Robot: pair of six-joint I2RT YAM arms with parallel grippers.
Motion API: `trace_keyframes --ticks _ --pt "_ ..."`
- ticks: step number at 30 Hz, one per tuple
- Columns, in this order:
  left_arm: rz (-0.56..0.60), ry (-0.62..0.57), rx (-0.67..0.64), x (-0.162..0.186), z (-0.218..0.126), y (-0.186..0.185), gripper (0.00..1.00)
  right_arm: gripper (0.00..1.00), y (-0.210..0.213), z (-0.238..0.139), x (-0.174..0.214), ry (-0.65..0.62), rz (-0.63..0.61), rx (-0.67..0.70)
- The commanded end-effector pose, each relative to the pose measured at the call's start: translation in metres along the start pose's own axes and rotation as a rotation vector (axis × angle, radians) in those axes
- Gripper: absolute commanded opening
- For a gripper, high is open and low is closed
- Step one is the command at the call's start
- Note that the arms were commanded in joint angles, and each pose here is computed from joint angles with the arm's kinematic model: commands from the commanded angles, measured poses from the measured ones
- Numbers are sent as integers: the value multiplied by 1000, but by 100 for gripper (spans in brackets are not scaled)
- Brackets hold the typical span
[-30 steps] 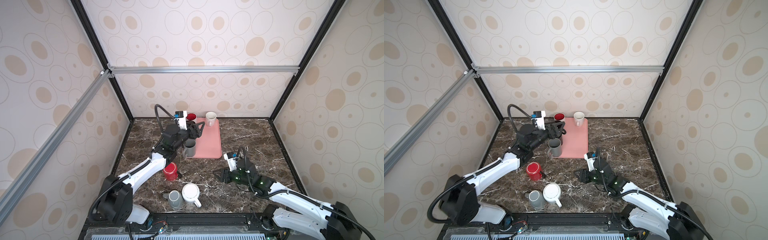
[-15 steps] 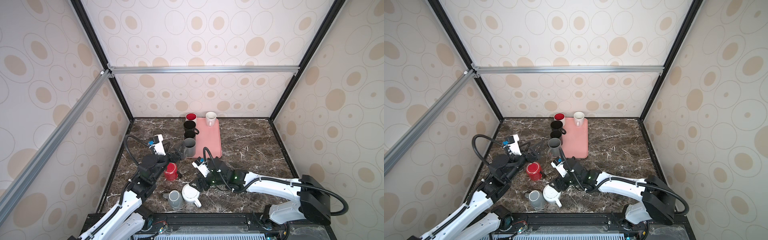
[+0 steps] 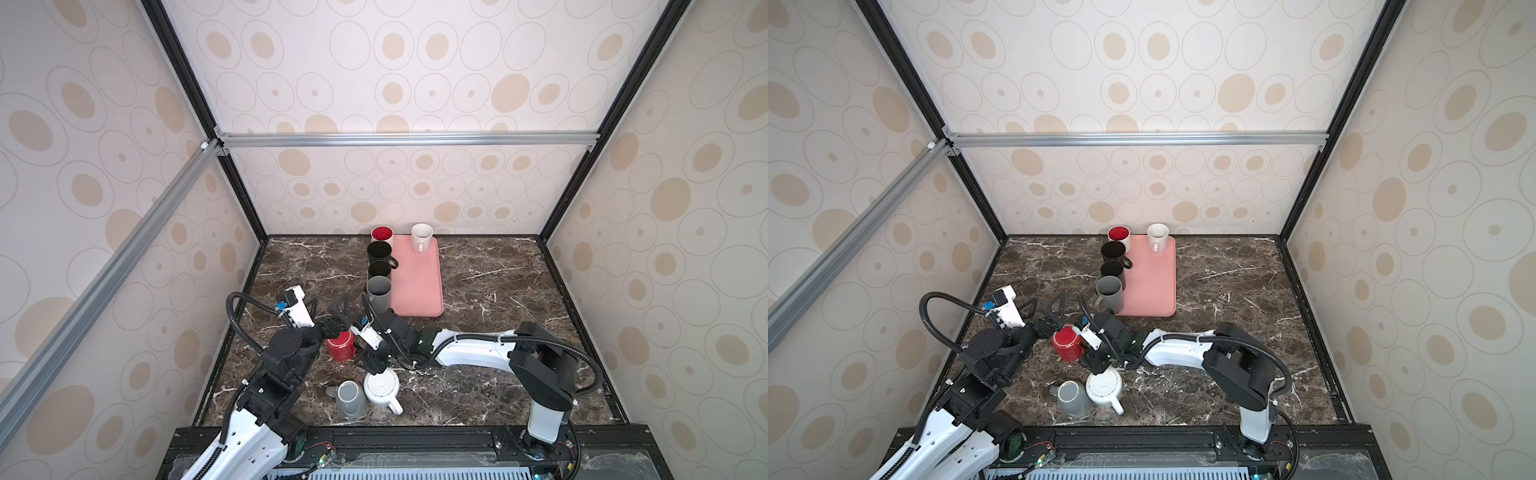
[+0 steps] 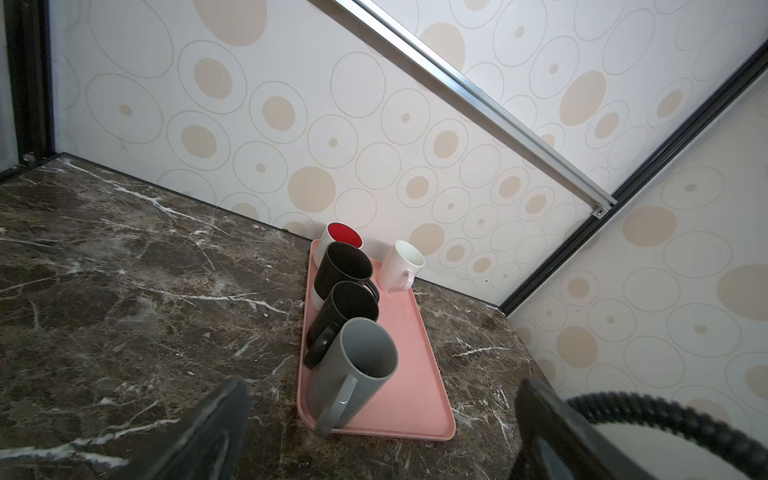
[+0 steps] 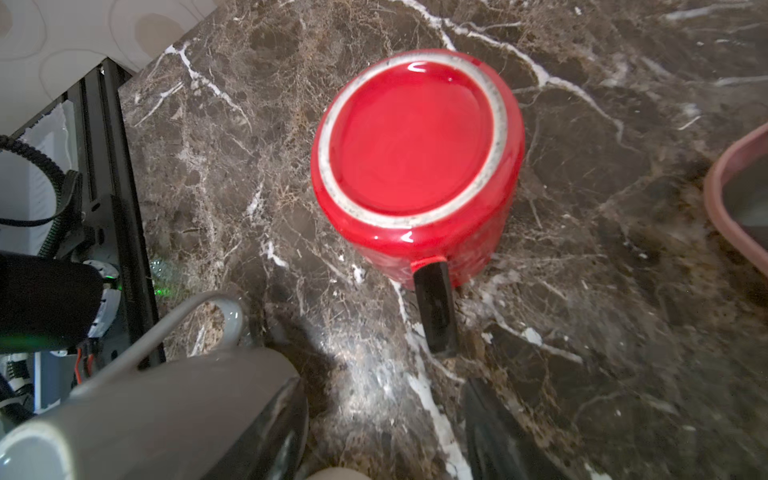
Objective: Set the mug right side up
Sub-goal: 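Lower the right gripper over the upside-down red mug and close on its handle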
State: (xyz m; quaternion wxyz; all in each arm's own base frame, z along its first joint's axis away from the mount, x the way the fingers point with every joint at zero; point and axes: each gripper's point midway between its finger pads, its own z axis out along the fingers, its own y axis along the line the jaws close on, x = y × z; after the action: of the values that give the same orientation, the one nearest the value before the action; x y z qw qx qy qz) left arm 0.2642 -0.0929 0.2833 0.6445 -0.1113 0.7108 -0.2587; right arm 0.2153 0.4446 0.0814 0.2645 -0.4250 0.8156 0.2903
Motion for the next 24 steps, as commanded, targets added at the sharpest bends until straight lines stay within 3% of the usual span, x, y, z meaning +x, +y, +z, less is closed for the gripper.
trace_keyframes --ticks 1,13,24 --pt "-22 -37 -47 -5 -6 11 99 59 -2 7 -8 -12 -53 -13" --pt "-34 -26 -36 2 -8 13 99 47 -9 32 -14 -35 -121 -21" --pt "-31 -7 -32 7 -6 13 99 28 -9 38 -15 -43 -167 -27"
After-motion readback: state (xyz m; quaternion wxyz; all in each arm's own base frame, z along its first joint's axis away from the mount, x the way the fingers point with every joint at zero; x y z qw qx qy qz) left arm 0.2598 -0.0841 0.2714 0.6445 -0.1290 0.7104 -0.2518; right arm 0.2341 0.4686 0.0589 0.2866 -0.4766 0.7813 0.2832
